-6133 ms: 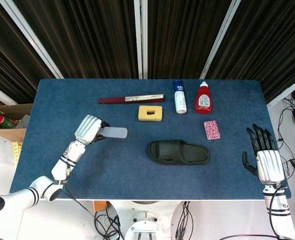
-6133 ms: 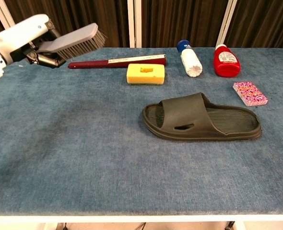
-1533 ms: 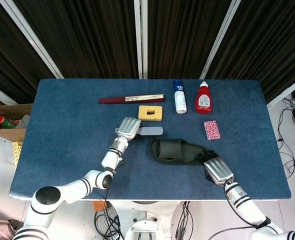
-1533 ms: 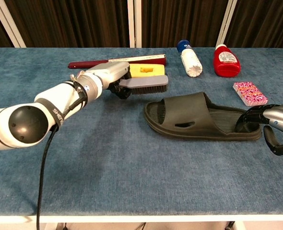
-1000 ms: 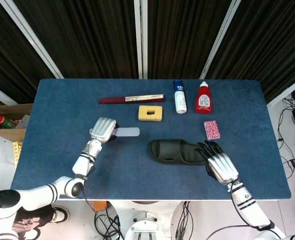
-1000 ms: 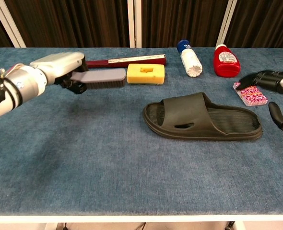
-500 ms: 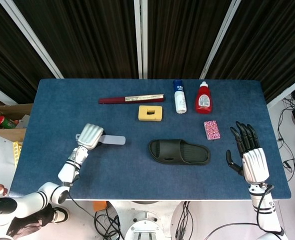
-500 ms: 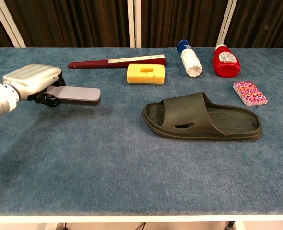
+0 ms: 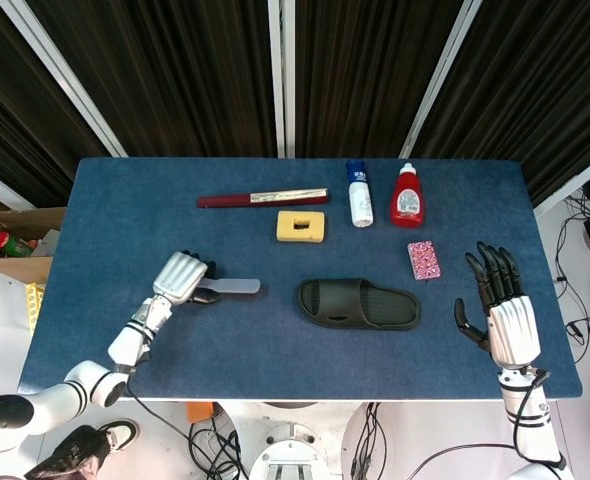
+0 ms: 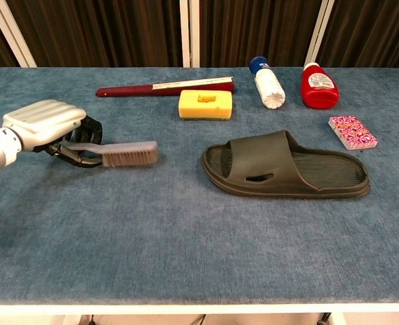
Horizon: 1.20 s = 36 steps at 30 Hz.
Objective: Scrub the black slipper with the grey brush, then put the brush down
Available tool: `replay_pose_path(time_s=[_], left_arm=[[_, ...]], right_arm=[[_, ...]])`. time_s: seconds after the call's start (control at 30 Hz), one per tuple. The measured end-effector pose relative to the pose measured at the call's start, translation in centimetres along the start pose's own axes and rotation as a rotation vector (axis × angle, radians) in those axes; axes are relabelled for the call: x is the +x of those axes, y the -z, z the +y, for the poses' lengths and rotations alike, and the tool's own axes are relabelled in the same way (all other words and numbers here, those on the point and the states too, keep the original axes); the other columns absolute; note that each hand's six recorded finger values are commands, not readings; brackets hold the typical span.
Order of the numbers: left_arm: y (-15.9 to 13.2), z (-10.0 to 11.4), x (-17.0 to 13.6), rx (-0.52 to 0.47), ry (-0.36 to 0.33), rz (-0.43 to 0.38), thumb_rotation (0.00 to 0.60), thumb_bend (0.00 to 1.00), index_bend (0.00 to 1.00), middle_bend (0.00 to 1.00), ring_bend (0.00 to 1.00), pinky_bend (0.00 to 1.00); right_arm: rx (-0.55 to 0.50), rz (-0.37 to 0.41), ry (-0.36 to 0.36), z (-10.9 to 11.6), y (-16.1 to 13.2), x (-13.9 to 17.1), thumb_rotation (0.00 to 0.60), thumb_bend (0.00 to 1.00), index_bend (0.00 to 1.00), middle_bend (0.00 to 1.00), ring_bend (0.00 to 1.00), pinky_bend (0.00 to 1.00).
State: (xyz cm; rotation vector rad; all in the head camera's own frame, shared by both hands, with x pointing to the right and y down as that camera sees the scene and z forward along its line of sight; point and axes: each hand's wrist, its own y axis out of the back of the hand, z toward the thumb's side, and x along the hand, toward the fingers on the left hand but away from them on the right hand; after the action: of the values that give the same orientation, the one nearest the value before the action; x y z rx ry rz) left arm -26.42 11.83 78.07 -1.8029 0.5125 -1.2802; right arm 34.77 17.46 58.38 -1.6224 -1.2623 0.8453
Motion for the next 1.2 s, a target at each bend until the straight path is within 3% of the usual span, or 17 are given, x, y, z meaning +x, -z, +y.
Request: replay_pose_path(time_s=[0.2, 0.63, 0.7, 0.83, 0.87, 0.93, 1.03, 1.2], left_arm=[[0.0, 0.1, -0.2, 0.01, 0.003, -0.007, 0.341, 0.2, 0.07, 0.24, 0.27, 0.44], [0.4, 1.7, -0.9, 0.015, -0.041, -0.005, 0.376, 0.17, 0.07, 0.24, 0.27, 0.45], [0.9, 2.6, -1.2, 0.002, -0.074, 0.01, 0.325, 0.14, 0.07, 0.24, 0.27, 0.46], [2.6, 5.1, -3.0, -0.062, -0.178, 0.066, 0.071, 0.13, 0.07, 0.22, 0.25, 0.47], [3.0, 5.6, -3.7, -0.08, -0.198, 0.08, 0.03, 0.12, 0.07, 0.21, 0.24, 0.46], [4.1, 6.4, -5.7, -0.119, -0.233, 0.118, 0.0, 0.1, 0.07, 0.18, 0.21, 0.45], [5.7, 6.7, -9.2, -0.171, -0.243, 0.188, 0.0, 0.08, 0.07, 0.14, 0.17, 0.4], [8.0, 5.2, -16.4, -0.22, -0.219, 0.339, 0.0, 0.06, 0.07, 0.11, 0.15, 0.37]], right_arm=[[0.001, -0.001, 0.003, 0.1, 0.0, 0.0, 0.6, 0.5, 0.0, 0.0, 0.0, 0.0], [0.011, -0.008, 0.015, 0.5, 0.3, -0.1, 0.6, 0.51, 0.0, 0.0, 0.0, 0.0], [0.019, -0.014, 0.015, 0.6, 0.5, 0.0, 0.6, 0.5, 0.0, 0.0, 0.0, 0.0], [0.051, -0.058, -0.004, 0.7, 1.5, 0.5, 0.6, 0.49, 0.0, 0.0, 0.0, 0.0], [0.059, -0.074, -0.014, 0.7, 1.8, 0.7, 0.6, 0.48, 0.0, 0.0, 0.0, 0.0], [0.082, -0.123, -0.05, 0.4, 2.8, 1.4, 0.6, 0.46, 0.0, 0.0, 0.0, 0.0], [0.113, -0.212, -0.127, -0.4, 4.6, 2.8, 0.6, 0.42, 0.0, 0.0, 0.0, 0.0], [0.155, -0.348, -0.258, -1.6, 7.3, 5.9, 0.6, 0.39, 0.0, 0.0, 0.0, 0.0]])
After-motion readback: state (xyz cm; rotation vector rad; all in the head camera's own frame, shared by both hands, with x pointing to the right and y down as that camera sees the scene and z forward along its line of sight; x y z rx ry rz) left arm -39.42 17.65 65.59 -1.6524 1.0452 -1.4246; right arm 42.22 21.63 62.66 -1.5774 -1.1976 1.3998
